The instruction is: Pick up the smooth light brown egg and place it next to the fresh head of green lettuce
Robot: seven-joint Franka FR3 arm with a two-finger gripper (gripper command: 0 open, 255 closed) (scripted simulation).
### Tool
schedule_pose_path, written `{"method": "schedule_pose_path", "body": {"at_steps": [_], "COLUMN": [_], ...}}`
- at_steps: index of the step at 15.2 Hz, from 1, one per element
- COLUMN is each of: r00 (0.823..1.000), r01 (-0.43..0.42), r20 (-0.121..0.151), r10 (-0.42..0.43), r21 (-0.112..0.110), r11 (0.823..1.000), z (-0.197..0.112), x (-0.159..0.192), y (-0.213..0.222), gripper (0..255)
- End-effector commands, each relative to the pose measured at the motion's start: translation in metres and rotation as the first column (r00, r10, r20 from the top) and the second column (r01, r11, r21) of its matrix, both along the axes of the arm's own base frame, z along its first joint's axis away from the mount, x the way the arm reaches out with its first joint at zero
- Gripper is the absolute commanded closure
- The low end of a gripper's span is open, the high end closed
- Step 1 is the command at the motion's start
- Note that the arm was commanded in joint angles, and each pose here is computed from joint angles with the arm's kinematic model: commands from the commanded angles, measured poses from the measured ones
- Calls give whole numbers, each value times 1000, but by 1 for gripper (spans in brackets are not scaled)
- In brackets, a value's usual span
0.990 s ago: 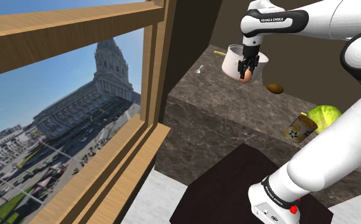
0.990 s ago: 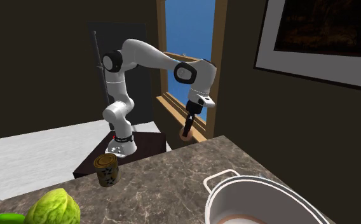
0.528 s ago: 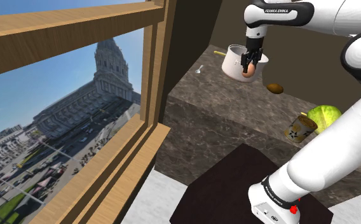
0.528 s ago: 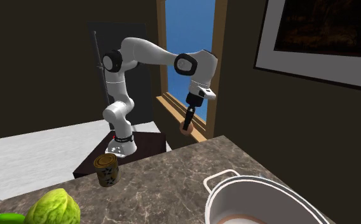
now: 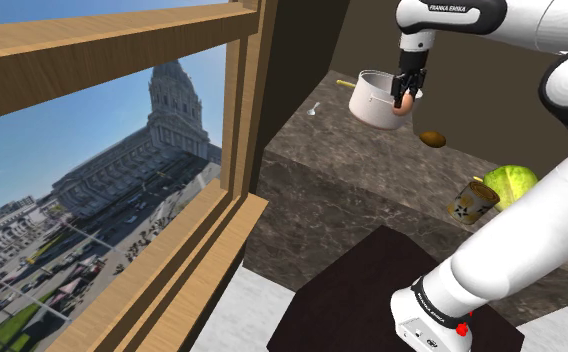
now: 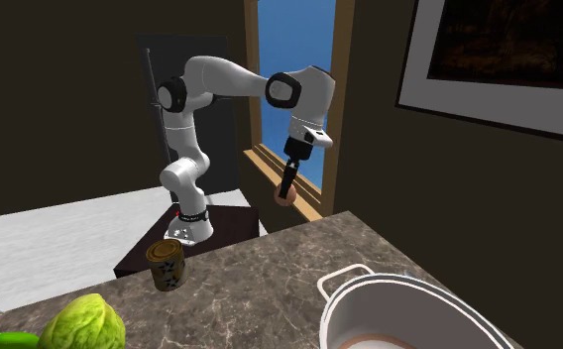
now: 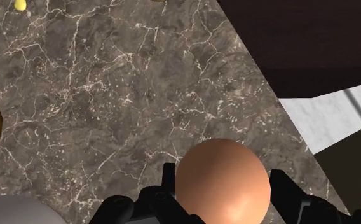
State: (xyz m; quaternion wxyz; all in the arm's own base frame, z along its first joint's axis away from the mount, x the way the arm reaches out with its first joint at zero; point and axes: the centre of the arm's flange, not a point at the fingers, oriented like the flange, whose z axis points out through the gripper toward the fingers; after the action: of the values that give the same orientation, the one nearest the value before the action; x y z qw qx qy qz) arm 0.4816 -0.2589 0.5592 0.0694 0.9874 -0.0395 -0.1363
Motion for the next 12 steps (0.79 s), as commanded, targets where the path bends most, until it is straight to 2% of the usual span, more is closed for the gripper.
{"method": "schedule_pose_path", "body": {"at_steps": [1, 12], "r00": [1000, 1000], "r01": [-1, -1], "r20": [0, 0], "r10": [1, 1], "r21": [0, 0], "r11": [1000, 1000], "z": [0, 0], "x": [-15, -99], "y": [-19, -138], "gripper": [255, 255]}}
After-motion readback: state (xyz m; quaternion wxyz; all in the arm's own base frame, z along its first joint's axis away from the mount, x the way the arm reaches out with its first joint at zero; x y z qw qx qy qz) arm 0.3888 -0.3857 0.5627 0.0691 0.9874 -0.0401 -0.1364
